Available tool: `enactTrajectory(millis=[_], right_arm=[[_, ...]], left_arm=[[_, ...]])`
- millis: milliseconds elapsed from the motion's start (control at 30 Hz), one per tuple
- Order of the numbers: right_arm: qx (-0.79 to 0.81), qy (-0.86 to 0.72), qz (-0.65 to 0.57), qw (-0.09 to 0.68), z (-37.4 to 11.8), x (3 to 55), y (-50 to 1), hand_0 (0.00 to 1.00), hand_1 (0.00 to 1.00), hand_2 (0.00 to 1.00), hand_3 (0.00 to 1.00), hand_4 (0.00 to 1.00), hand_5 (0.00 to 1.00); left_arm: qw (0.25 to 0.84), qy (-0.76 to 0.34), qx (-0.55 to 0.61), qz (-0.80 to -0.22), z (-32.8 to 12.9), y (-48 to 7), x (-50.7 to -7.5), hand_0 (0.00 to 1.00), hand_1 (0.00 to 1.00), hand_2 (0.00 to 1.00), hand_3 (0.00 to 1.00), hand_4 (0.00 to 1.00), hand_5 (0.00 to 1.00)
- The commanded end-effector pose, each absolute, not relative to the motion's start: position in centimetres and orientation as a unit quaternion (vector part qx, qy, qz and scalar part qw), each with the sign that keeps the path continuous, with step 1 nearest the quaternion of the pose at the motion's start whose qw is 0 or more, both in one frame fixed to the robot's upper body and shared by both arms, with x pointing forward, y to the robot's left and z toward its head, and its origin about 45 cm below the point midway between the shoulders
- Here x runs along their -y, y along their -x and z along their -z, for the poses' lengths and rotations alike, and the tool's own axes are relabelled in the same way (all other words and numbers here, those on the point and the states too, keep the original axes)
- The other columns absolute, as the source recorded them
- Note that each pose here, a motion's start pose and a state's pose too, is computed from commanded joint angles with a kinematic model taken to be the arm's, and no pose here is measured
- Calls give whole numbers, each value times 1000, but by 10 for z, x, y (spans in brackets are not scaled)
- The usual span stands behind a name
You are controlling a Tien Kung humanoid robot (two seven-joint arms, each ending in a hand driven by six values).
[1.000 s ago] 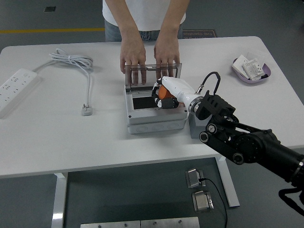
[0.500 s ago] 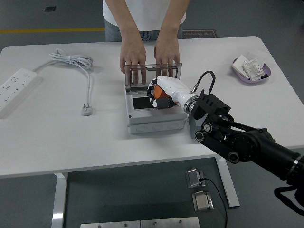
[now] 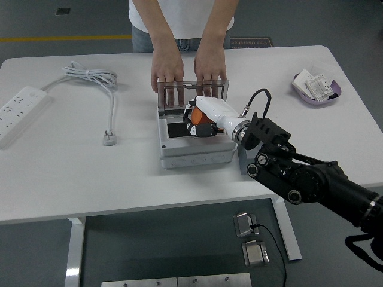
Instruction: Fetch the battery,place it into the box,close the lid of the box
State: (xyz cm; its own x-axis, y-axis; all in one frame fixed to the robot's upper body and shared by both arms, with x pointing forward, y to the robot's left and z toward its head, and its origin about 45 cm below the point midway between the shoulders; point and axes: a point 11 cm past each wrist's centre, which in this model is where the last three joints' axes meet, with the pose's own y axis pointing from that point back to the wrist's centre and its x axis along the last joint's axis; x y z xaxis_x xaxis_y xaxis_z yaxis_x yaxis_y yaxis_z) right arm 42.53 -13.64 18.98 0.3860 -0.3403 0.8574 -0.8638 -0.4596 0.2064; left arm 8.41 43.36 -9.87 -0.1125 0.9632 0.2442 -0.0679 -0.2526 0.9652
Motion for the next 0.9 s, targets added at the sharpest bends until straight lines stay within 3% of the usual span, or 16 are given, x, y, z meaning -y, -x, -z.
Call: enactTrajectory(millis=[100,133,300,333,900], right_arm=[[390,-758,-395,342,-190,136,-425,406,544,540,598,313,253],[388,-757,-398,344,-190,136,-425,659,692,669,708,694,298],[375,-750,-413,355,-190,134,-424,659,692,669,708,694,298],[372,-749,-416,357,-191,134,-424,730,718,690,717,741,320],[369,-768,-406,330,-208,125,-419,741,721,698,724,779,340]], left_arm=[[427,-512,-438,-604,99,-84,-433,669,723,686,629,639,197],[427,-512,-438,-604,99,-84,-433,669,723,686,630,639,195],[426,-511,-438,-604,99,-83,-434,669,723,686,630,639,195],[426,-511,-438,-604,99,-83,-433,669,723,686,629,639,195],[426,-512,-441,-601,100,-80,-432,669,723,686,629,639,193]])
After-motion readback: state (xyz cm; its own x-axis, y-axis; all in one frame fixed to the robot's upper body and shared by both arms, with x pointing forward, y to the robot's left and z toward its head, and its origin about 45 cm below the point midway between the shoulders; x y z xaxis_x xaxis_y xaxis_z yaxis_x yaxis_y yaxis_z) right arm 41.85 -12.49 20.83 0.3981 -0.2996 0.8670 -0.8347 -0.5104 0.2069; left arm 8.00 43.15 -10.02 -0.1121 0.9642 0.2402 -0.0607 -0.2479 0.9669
